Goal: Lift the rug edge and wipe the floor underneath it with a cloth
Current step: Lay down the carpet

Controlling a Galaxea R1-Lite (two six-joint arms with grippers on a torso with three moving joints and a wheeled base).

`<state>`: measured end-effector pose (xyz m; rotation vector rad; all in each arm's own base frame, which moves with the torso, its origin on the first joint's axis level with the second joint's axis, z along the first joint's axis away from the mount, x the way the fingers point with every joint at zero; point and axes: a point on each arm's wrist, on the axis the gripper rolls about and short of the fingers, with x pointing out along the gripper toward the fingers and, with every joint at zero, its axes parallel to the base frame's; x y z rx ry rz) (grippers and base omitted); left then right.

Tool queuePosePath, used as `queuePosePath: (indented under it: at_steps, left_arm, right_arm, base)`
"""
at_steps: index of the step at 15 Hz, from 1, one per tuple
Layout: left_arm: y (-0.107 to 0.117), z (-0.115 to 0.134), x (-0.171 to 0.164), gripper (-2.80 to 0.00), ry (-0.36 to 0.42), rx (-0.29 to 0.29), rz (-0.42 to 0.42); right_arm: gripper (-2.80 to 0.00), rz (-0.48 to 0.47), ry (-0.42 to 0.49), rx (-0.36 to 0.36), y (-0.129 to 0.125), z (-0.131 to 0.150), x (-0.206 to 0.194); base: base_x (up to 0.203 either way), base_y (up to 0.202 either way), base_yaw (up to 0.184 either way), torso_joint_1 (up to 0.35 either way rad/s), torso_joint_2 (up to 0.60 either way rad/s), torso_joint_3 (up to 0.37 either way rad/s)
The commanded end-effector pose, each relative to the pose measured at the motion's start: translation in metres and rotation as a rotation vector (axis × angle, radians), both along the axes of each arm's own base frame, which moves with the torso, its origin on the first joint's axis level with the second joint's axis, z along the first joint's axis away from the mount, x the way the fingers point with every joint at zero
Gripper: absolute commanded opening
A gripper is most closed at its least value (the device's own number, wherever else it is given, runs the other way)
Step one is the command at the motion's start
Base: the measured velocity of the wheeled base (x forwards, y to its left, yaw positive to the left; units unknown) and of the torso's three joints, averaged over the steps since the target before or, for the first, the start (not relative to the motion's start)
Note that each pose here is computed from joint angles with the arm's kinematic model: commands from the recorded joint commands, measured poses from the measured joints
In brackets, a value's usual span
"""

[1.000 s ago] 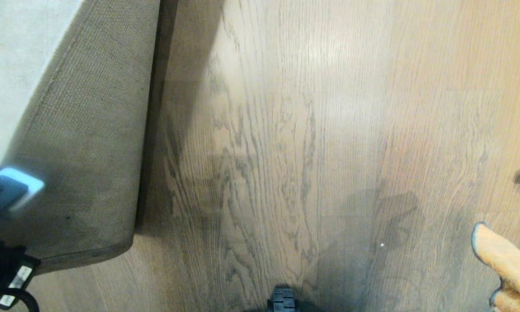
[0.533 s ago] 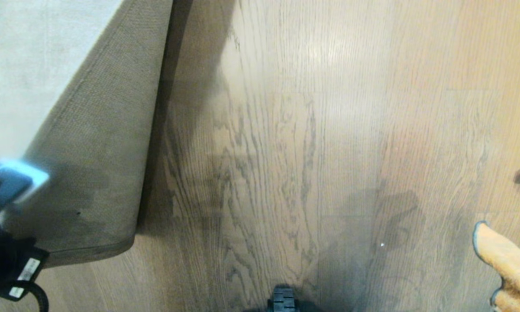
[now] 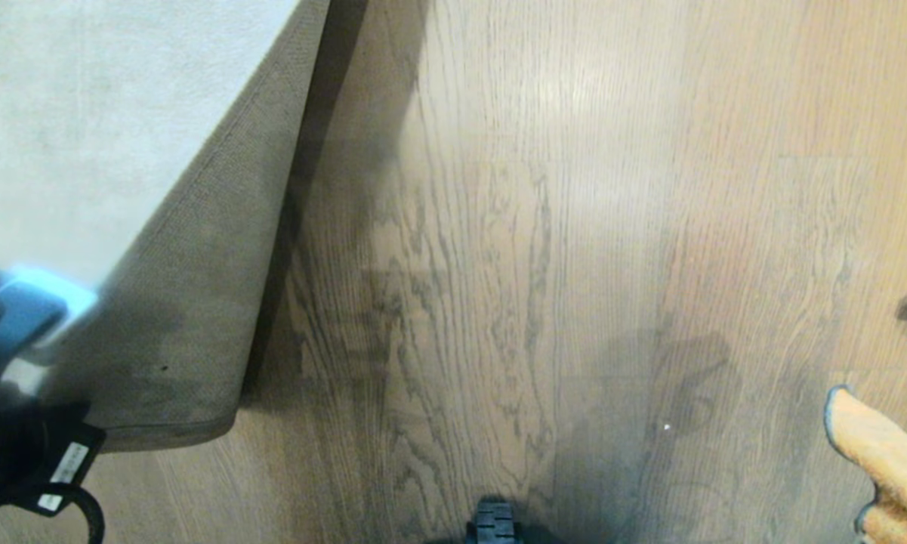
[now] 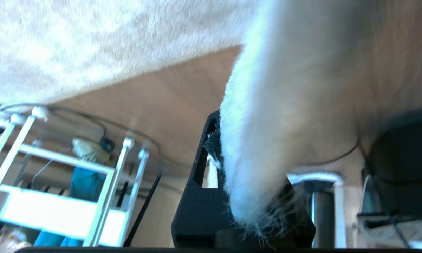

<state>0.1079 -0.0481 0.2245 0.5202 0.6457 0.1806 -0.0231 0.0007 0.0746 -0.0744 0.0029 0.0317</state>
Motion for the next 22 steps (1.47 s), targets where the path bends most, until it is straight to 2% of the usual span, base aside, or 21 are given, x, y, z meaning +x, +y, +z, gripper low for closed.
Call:
queuePosePath:
  at_steps: [1, 10, 22]
  left_arm:
    - [-0.001, 0.001, -0.001, -2.80, -0.013, -0.003, -0.010]
    - [-0.005, -0.001, -0.014, -2.80, -0.026, -0.014, -0.100]
    - [-0.002, -0.002, -0.018, -2.80, -0.034, -0.025, -0.100]
  right_arm:
    - [-2.80, 0.001, 0.004, -0.001, 0.000, 0.000, 0.000]
    - [-2.80, 0.001, 0.004, -0.001, 0.000, 0.000, 0.000]
    - [-2.80, 0.001, 0.004, -0.001, 0.000, 0.000, 0.000]
  base:
    - [0.000, 0.000, 0.000, 0.000, 0.00, 0.000]
    - [0.000, 0.000, 0.000, 0.000, 0.00, 0.000]
    - [0.000, 0.000, 0.000, 0.000, 0.00, 0.000]
